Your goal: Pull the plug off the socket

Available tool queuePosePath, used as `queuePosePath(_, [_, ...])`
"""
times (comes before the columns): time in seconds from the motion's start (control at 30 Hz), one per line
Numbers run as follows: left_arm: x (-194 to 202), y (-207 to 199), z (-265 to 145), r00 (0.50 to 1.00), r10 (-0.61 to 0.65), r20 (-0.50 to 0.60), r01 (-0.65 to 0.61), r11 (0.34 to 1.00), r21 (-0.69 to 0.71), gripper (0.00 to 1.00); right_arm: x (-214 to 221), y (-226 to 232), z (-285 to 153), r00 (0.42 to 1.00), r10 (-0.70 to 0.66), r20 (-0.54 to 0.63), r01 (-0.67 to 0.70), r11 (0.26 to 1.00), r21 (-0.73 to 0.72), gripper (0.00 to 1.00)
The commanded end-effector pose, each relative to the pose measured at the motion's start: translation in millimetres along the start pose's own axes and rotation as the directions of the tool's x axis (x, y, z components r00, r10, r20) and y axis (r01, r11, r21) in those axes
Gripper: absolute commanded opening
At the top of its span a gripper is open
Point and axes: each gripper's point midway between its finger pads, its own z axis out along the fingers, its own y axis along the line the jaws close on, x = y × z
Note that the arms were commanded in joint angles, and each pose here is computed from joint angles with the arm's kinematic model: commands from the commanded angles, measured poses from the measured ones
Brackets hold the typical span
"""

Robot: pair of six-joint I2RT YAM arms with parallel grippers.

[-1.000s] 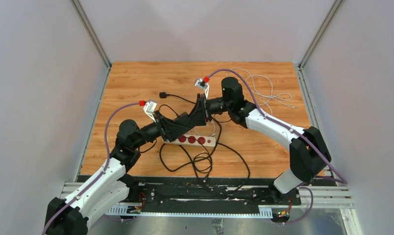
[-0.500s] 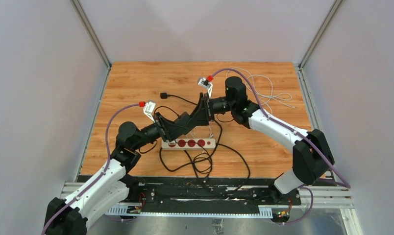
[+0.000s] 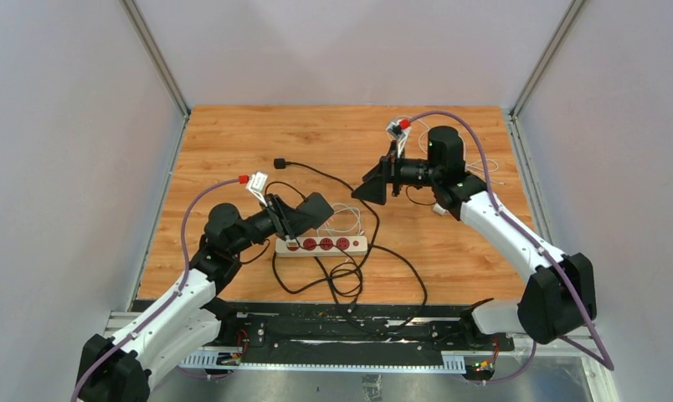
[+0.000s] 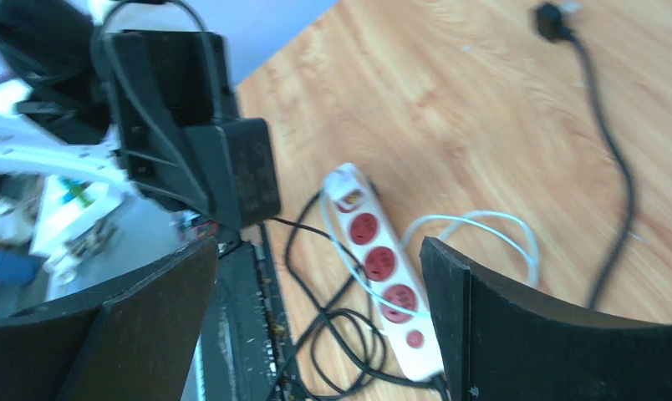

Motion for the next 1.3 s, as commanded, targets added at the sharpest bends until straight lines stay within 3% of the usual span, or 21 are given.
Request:
queuePosePath(0.0, [-33.8,-16.5,7.4,0.997,0.050,0.054,-0.049,0.999,-0.024,0.00,7.2,-43.1,-38.2,0.999,-0.034,0.000,0.032,0.944,0.328,0.96])
queuePosePath(0.2, [-93.6,-39.6,28.7,0.985,0.165,0.049,-0.157,0.979,-0.128,0.00,4.5,-68.4,-86.6,0.992,-0.127,0.020,0.087,0.777,0.624,0.99])
queuePosePath(0.37, [-156.6,-88.5,52.7,0.965,0.255,0.069,-0.247,0.963,-0.104,0.00,3.1,-76.7,-121.4,0.983,-0.172,0.059,0.066,0.642,0.764,1.00])
queuePosePath(0.5, [-215.0,-151.8,62.7,0.926,0.346,0.151,-0.346,0.938,-0.026,0.00,-1.1,-80.7,-149.3,0.974,-0.203,0.103,0.020,0.527,0.849,1.00])
queuePosePath(0.6, [-243.8,-177.8,73.0,0.907,0.381,0.180,-0.387,0.922,0.000,0.00,1.1,-87.1,-169.6,0.969,-0.215,0.124,-0.019,0.431,0.902,1.00])
queuePosePath(0.73, [-269.4,-199.7,87.8,0.876,0.436,0.206,-0.452,0.891,0.035,0.00,4.9,-87.4,-179.8,0.966,-0.235,0.107,-0.008,0.390,0.921,1.00])
queuePosePath(0.87, [-298.2,-196.4,107.0,0.836,0.494,0.241,-0.503,0.864,-0.027,0.00,2.7,-85.1,-185.2,0.962,-0.251,0.109,-0.008,0.373,0.928,1.00])
queuePosePath(1.0, [-311.1,-181.4,141.9,0.845,0.476,0.246,-0.485,0.874,-0.025,0.00,1.3,-85.1,-196.1,0.957,-0.263,0.123,-0.032,0.326,0.945,1.00])
queuePosePath(1.17, [-315.8,-213.4,170.5,0.837,0.440,0.324,-0.499,0.858,0.123,0.00,0.9,-84.8,-217.1,0.941,-0.300,0.155,-0.083,0.238,0.968,1.00])
queuePosePath(1.27, [-314.8,-231.1,184.2,0.871,0.337,0.359,-0.435,0.867,0.243,0.00,-0.4,-82.7,-225.0,0.929,-0.328,0.170,-0.103,0.212,0.972,0.99])
